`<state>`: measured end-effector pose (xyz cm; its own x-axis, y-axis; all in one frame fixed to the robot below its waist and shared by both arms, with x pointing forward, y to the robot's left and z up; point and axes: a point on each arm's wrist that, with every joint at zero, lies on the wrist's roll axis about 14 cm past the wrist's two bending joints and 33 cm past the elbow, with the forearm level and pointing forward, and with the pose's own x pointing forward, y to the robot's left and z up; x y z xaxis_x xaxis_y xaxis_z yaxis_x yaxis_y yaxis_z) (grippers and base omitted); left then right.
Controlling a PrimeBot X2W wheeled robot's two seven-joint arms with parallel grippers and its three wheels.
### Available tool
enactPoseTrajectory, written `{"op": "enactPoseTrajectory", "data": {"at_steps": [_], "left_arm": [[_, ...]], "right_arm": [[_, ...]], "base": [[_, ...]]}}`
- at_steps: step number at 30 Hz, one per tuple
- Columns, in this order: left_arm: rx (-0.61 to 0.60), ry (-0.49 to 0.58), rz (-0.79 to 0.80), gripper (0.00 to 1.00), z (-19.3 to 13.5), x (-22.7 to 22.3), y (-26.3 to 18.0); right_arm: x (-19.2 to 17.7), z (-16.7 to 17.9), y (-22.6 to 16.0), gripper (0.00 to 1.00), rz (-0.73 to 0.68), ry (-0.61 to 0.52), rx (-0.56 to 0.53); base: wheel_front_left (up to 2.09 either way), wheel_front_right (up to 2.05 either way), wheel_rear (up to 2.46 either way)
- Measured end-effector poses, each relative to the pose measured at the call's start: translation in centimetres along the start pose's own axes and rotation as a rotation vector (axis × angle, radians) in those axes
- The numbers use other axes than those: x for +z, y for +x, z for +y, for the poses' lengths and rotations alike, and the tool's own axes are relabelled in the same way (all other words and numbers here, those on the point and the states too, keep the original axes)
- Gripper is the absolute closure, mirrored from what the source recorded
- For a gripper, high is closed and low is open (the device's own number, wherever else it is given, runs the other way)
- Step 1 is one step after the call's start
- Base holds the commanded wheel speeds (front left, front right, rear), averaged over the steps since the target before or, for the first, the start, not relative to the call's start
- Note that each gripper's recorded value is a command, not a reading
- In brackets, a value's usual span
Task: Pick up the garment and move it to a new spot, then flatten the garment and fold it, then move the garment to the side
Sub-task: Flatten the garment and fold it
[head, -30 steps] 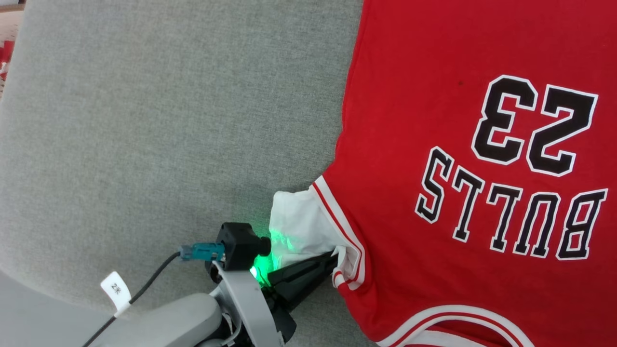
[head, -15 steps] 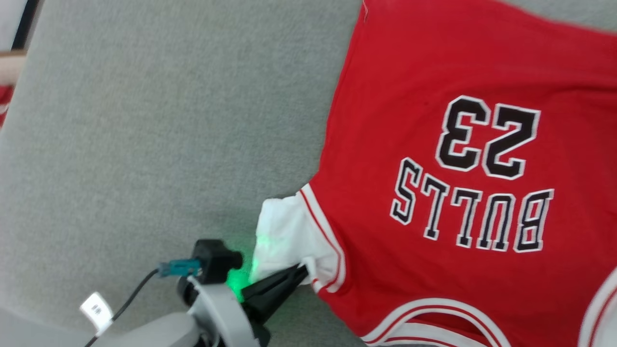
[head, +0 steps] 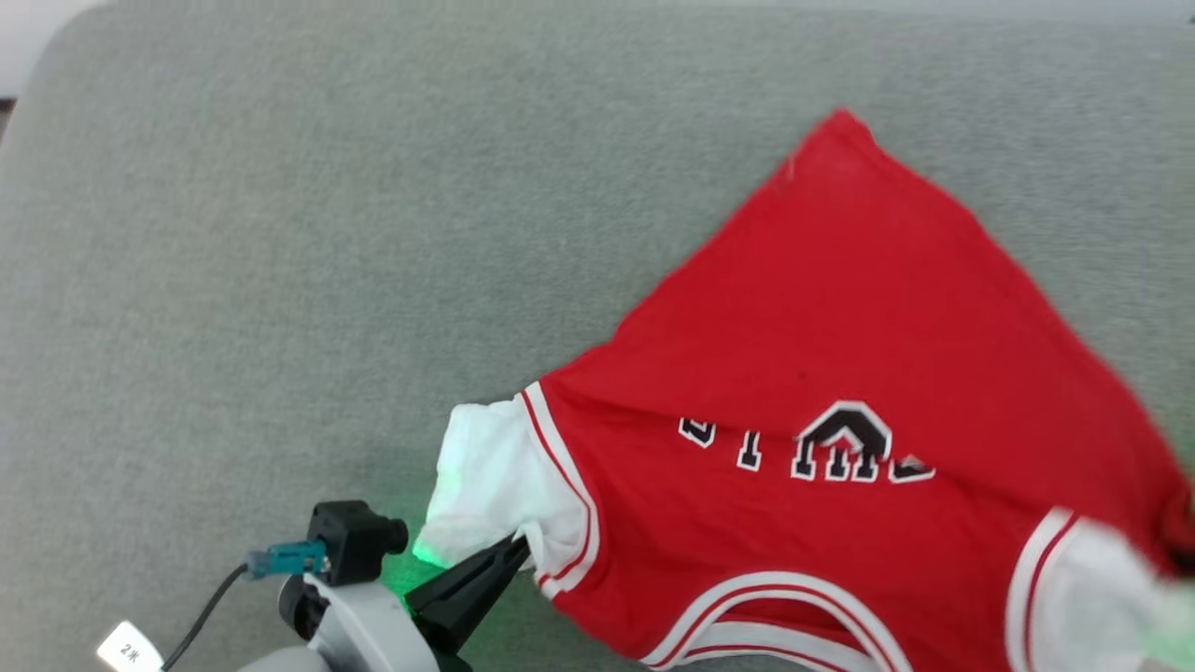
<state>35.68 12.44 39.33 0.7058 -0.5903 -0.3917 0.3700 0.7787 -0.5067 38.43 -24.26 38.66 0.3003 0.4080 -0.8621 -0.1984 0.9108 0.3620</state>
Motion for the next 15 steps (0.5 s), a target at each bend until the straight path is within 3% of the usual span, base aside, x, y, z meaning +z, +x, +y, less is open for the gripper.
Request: {"op": "enactPoseTrajectory", "data": {"at_steps": [6, 10, 11, 12, 13, 15], "left_arm": [[-0.032, 0.021, -0.014, 1.0, -0.9, 0.6, 0.4], [-0.049, 0.033, -0.011, 1.0, -1.3, 0.6, 0.6], [-0.051, 0.036, -0.011, 1.0, -1.3, 0.6, 0.7], [-0.054, 0.038, -0.011, 1.0, -1.4, 0.6, 0.7], [-0.056, 0.039, -0.01, 1.0, -1.5, 0.6, 0.7], [-0.058, 0.041, -0.009, 1.0, -1.6, 0.6, 0.7]], "right_arm": [[-7.6, 0.9, -1.0, 1.0, 0.076, -0.002, -0.003], [-9.2, 0.8, -1.3, 1.0, 0.09, -0.052, -0.046], [-8.9, 0.9, -1.3, 0.82, 0.07, -0.057, -0.051], [-8.4, 0.9, -1.3, 0.38, 0.041, -0.062, -0.06], [-7.8, 0.9, -1.3, 0.0, 0.01, -0.058, -0.066], [-6.6, 1.0, -1.8, 0.0, -0.043, -0.047, -0.07]], "base": [[0.0, 0.0, 0.0], [0.0, 0.0, 0.0], [0.0, 0.0, 0.0], [0.0, 0.0, 0.0], [0.0, 0.0, 0.0], [0.0, 0.0, 0.0]]}}
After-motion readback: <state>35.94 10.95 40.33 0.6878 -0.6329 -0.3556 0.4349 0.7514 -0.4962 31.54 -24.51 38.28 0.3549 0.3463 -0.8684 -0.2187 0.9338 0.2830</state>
